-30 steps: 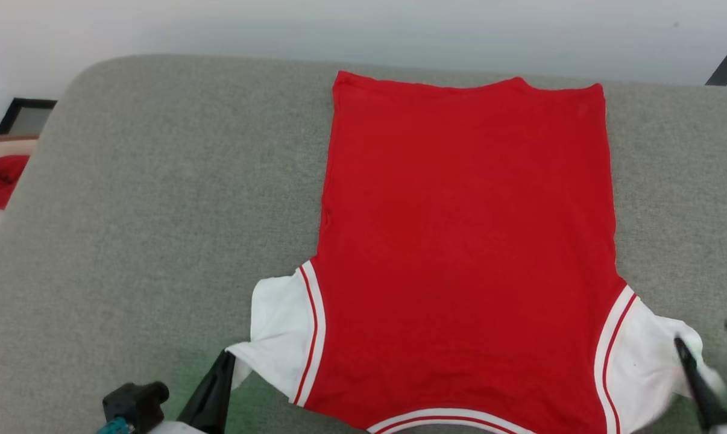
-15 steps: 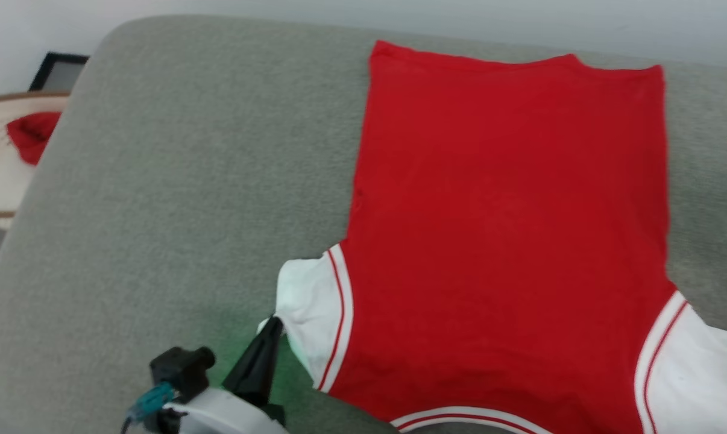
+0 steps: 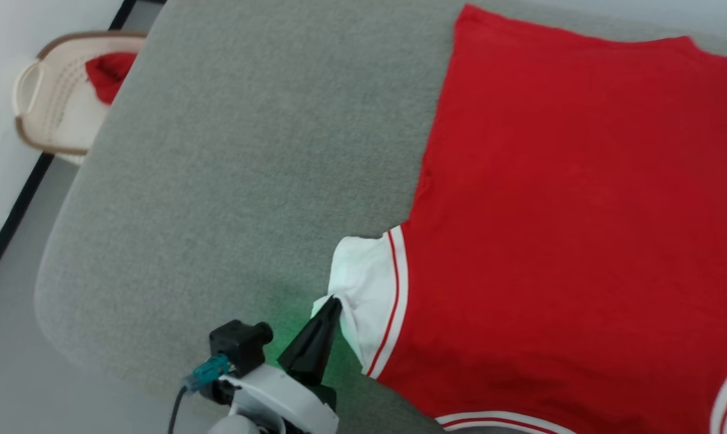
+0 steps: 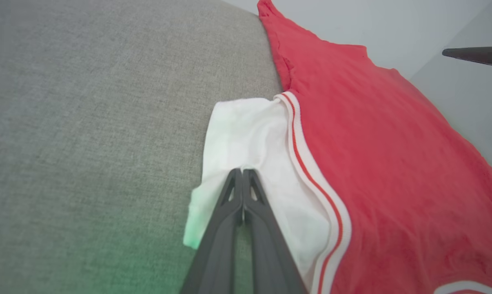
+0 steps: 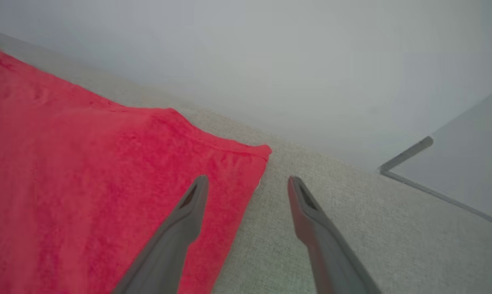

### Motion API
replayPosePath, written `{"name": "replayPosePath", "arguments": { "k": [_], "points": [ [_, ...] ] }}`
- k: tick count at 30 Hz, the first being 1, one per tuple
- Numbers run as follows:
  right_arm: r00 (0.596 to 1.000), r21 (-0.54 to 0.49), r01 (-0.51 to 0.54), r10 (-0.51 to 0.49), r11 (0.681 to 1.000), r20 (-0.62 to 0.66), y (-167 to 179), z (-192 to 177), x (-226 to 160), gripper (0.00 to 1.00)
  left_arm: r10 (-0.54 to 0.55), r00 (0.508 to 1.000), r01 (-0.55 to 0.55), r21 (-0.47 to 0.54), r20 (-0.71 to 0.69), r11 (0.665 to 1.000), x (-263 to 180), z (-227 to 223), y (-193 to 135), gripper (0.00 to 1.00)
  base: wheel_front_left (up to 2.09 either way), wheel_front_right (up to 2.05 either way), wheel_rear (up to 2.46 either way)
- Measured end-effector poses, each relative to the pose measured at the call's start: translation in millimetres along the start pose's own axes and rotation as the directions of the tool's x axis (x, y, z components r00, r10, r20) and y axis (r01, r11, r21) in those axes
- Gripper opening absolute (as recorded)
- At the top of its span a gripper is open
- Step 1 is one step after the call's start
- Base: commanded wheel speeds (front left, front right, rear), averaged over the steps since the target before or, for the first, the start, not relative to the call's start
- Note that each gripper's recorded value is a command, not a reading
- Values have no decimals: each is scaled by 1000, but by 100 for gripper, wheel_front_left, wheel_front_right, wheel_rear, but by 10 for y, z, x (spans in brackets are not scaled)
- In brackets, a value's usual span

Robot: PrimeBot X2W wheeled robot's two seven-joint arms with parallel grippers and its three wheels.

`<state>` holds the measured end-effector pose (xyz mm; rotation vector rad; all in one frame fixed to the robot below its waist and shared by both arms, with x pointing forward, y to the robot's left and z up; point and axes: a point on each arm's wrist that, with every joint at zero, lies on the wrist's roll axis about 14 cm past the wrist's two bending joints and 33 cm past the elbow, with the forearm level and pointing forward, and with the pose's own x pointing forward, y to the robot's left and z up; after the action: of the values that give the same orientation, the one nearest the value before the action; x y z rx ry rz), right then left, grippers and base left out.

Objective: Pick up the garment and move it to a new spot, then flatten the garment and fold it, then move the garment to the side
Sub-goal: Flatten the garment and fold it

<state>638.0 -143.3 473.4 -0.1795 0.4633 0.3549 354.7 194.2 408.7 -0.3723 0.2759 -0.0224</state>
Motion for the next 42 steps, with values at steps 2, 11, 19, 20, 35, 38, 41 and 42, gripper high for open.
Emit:
{"name": "replayPosePath", "arguments": {
  "k": [2, 11, 19, 20, 35, 38, 41, 42],
  "points": [
    [998, 19, 5, -4, 1000, -58, -16, -76, 122, 100, 9, 1000, -9, -2, -7, 1000, 13, -21, 21, 0, 0, 0, 0],
    [957, 122, 39, -2, 992, -290, -13, -545, 582, 100, 45, 998, -46, -17, -45, 999, 74, -152, 79, 0, 0, 0, 0],
    [916, 200, 64, 22, 978, -401, 63, -731, 862, 100, 64, 996, -66, -26, -67, 998, 96, -210, 110, 0, 0, 0, 0],
    [910, 211, 68, 26, 975, -413, 68, -746, 884, 100, 65, 995, -67, -28, -70, 997, 96, -217, 114, 0, 0, 0, 0],
    [876, 228, 89, 33, 970, -481, 159, -692, 815, 0, 63, 996, -65, -36, -63, 997, 108, -188, 132, 0, 0, 0, 0],
    [879, 221, 80, 36, 972, -475, 192, -659, 740, 0, 58, 997, -60, -28, -56, 998, 113, -160, 145, 0, 0, 0, 0],
    [883, 207, 66, 40, 976, -468, 224, -641, 637, 0, 50, 998, -51, -21, -47, 998, 115, -127, 147, 0, 0, 0, 0],
    [885, 202, 60, 41, 978, -463, 231, -635, 599, 0, 48, 998, -49, -20, -43, 999, 116, -114, 147, 0, 0, 0, 0]
  ]
}}
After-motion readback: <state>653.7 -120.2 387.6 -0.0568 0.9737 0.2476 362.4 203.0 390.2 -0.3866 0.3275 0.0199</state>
